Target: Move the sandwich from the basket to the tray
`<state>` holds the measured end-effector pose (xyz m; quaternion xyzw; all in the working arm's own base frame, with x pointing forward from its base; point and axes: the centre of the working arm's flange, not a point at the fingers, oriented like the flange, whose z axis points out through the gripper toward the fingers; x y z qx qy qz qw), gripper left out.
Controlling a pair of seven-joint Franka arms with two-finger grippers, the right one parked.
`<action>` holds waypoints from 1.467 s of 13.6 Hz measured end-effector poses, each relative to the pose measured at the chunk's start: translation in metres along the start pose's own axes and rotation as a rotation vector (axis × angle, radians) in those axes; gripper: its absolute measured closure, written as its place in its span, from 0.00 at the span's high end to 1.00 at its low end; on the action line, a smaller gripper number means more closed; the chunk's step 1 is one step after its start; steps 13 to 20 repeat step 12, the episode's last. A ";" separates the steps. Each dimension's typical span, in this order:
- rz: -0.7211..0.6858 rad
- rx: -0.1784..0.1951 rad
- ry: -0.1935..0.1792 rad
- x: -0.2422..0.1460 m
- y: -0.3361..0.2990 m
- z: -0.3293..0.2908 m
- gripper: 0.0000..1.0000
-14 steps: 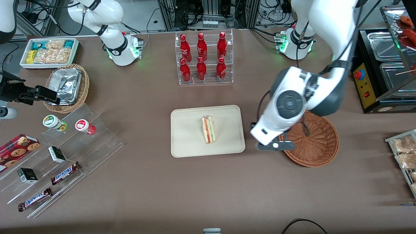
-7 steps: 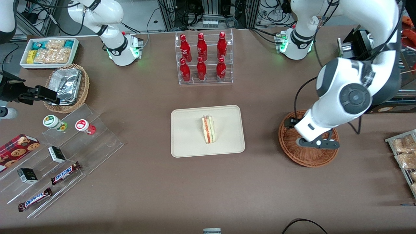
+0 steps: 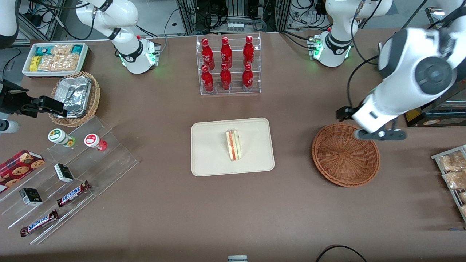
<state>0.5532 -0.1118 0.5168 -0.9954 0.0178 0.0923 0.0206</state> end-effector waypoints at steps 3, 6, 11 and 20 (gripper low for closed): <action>-0.053 -0.002 -0.004 -0.019 -0.032 -0.023 1.00; -0.084 -0.003 -0.003 -0.032 -0.050 -0.038 1.00; -0.112 -0.011 -0.004 -0.047 -0.077 -0.061 1.00; -0.100 -0.014 -0.005 -0.048 -0.085 -0.062 1.00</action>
